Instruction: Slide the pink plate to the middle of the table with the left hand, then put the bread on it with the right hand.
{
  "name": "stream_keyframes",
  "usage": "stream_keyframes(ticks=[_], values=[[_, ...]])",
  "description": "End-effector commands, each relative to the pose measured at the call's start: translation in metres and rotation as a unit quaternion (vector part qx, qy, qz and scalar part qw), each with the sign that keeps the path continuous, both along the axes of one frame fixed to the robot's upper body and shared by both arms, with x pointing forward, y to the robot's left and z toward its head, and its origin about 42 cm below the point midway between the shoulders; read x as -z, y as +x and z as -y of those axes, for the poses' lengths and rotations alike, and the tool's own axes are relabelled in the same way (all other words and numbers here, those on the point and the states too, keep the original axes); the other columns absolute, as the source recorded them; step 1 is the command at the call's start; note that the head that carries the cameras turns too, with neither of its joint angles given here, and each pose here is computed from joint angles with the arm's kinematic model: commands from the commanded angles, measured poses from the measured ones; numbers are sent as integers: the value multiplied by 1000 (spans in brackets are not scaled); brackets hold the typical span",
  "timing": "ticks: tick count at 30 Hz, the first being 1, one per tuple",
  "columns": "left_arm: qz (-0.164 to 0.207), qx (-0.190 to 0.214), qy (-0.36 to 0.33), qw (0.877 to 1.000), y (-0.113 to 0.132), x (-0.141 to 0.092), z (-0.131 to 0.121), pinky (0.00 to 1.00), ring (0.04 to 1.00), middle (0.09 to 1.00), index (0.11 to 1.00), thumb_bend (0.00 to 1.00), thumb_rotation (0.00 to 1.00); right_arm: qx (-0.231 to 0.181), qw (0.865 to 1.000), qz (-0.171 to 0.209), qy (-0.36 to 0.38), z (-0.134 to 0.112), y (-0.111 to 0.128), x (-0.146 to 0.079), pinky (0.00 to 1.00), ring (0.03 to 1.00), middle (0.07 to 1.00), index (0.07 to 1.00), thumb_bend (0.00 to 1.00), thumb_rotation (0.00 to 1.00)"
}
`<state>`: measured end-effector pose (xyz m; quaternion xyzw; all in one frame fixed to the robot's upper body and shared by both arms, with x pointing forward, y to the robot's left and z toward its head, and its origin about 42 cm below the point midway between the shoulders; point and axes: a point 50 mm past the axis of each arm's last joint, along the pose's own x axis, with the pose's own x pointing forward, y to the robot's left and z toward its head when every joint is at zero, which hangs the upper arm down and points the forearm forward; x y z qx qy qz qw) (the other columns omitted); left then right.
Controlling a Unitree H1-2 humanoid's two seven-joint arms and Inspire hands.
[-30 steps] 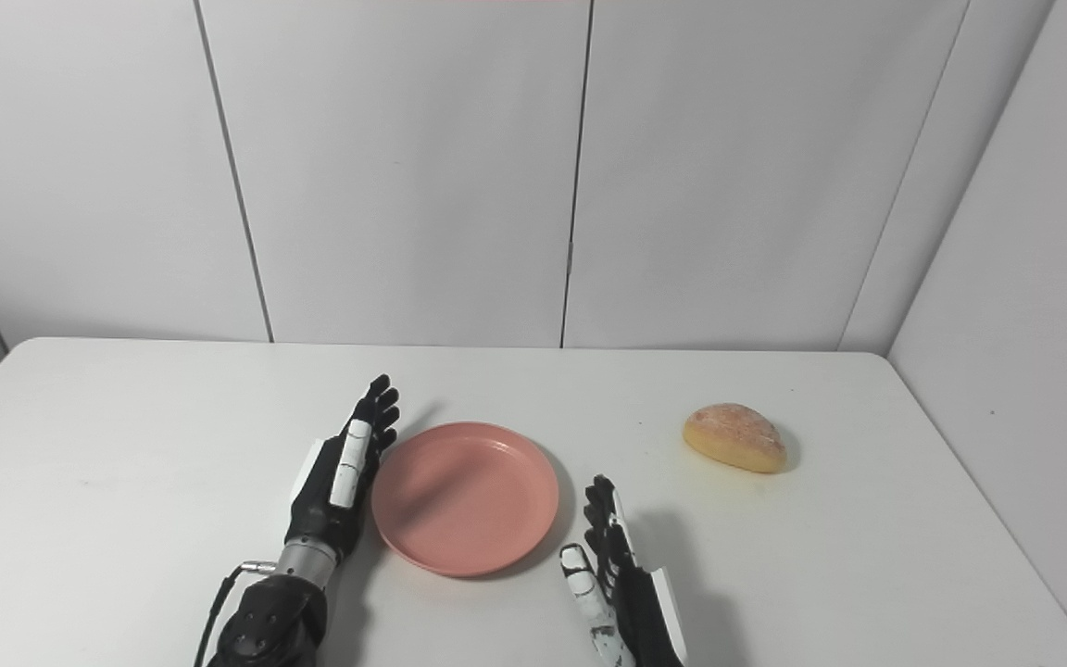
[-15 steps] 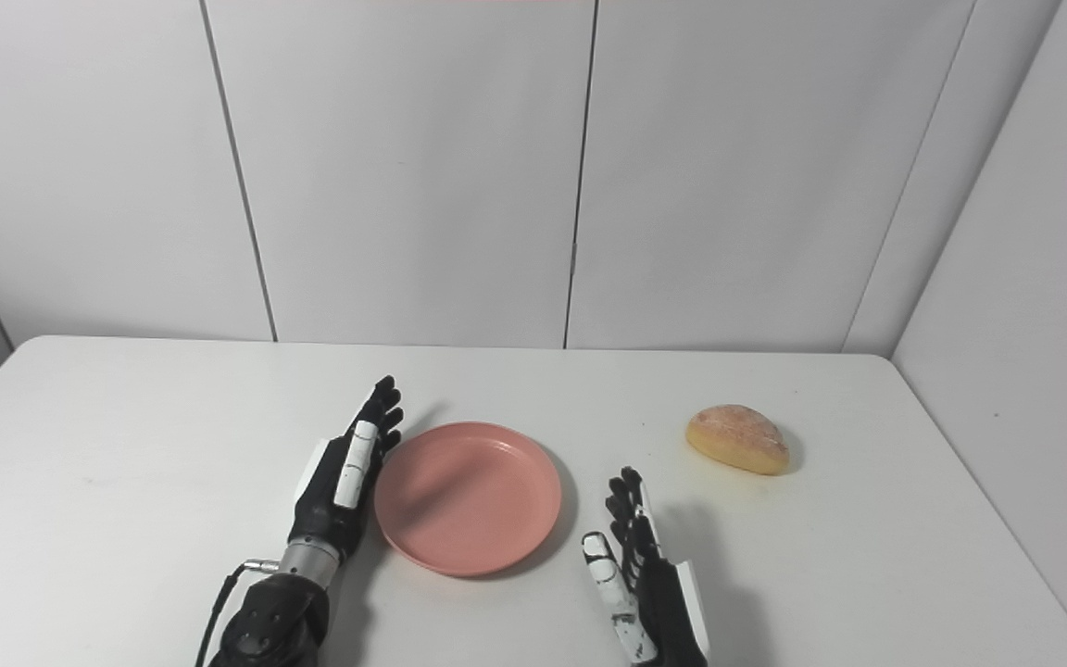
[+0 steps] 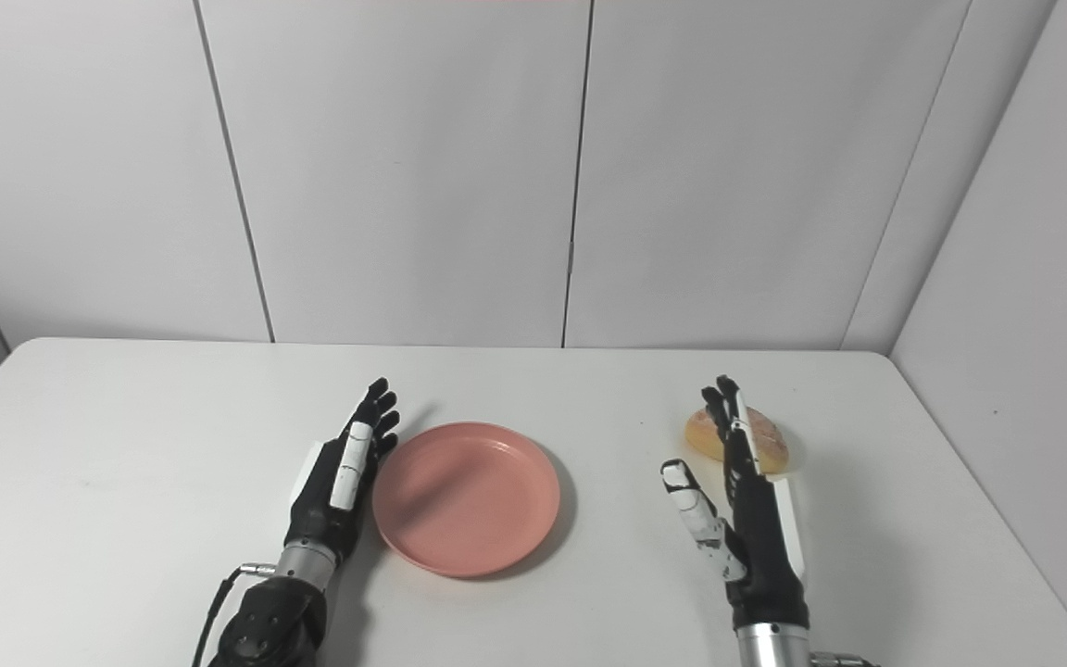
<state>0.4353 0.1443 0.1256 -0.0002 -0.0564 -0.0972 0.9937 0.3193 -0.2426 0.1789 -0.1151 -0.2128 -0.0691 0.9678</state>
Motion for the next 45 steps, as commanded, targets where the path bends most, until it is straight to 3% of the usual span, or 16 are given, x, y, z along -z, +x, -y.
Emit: stream_keyframes(ticks=[1, 7, 15, 24, 33, 45], values=[[-8, -1, 4, 1000, -7, 9, -4, 965, 954, 960, 946, 745, 1000, 14, 998, 54, -29, 8, 7, -24, 1000, 947, 927, 968, 721, 869], [-8, 2, 31, 999, -7, 3, -8, 995, 978, 974, 965, 775, 1000, 46, 996, 49, -56, 23, 21, -36, 929, 922, 918, 943, 732, 810], [-8, 12, 41, 999, -7, -6, -13, 990, 971, 977, 977, 754, 1000, 65, 992, 20, -102, 44, 45, -46, 926, 919, 907, 945, 681, 773], [-10, 19, 36, 999, -3, -10, -17, 1000, 988, 996, 996, 782, 1000, 77, 986, 3, -148, 63, 69, -40, 898, 916, 910, 948, 656, 668], [2, 5, 30, 1000, 1, -15, -24, 999, 997, 998, 995, 784, 1000, 106, 970, -39, -213, 92, 99, -42, 900, 920, 916, 949, 658, 602], [8, -5, 18, 1000, 2, -15, -24, 989, 992, 994, 996, 788, 1000, 113, 945, -86, -296, 116, 129, -46, 824, 901, 903, 926, 755, 498]])
